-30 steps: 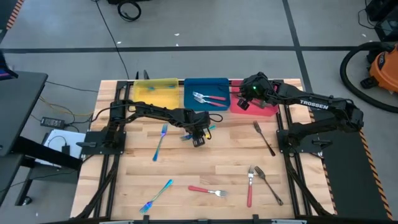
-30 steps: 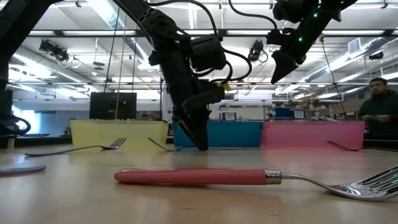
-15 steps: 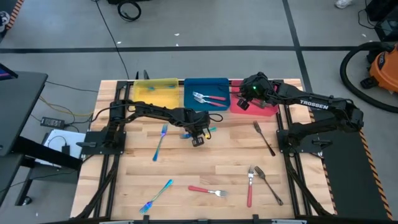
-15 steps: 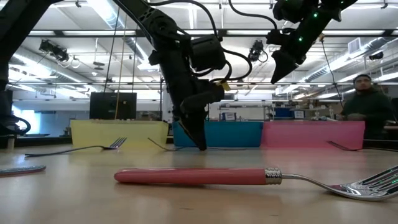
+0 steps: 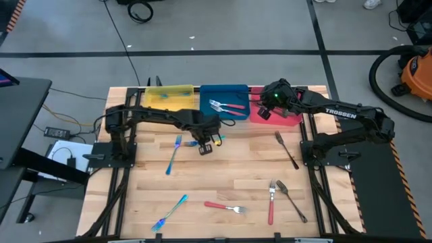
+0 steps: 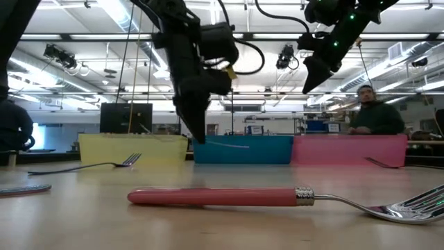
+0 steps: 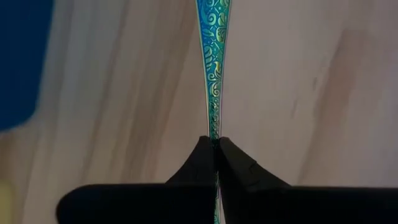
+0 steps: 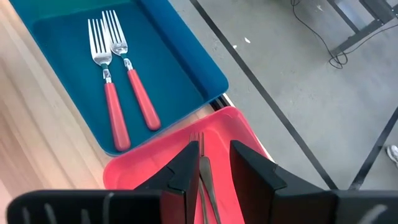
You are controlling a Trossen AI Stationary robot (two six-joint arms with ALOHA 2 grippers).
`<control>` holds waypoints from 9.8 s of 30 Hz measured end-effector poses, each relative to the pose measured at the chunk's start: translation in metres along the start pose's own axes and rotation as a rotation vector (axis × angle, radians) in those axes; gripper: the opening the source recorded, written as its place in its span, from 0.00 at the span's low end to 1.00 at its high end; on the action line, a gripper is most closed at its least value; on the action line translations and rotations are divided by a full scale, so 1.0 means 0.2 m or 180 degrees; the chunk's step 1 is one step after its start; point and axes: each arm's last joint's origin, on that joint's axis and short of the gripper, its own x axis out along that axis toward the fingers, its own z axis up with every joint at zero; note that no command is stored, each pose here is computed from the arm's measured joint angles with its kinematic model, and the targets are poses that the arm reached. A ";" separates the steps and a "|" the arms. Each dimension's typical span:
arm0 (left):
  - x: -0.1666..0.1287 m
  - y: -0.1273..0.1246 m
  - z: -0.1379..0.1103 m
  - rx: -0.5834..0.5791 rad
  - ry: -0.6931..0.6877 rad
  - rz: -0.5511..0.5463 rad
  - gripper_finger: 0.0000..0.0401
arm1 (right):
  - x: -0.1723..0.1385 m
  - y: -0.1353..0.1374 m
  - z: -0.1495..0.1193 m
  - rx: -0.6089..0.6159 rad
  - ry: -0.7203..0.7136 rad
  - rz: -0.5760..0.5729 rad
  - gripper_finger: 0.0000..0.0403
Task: Sort silverware by color (type)
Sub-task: Put the blue fork into the yellow bin, then put the pink fork into the blue bin
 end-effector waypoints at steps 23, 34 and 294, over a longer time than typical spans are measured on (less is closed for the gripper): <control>-0.53 0.60 -0.18 -0.0530 -0.0172 0.0427 0.01 | 0.00 0.01 -0.02 -0.0054 0.0124 0.0099 0.24; -0.59 0.95 -0.30 -0.0825 -0.0224 0.0713 0.02 | 0.00 0.01 -0.02 -0.0055 0.0120 0.0182 0.24; 0.21 -0.53 0.17 0.1339 0.0416 -0.0559 0.02 | -0.02 0.04 -0.11 0.0060 0.0661 0.0627 0.24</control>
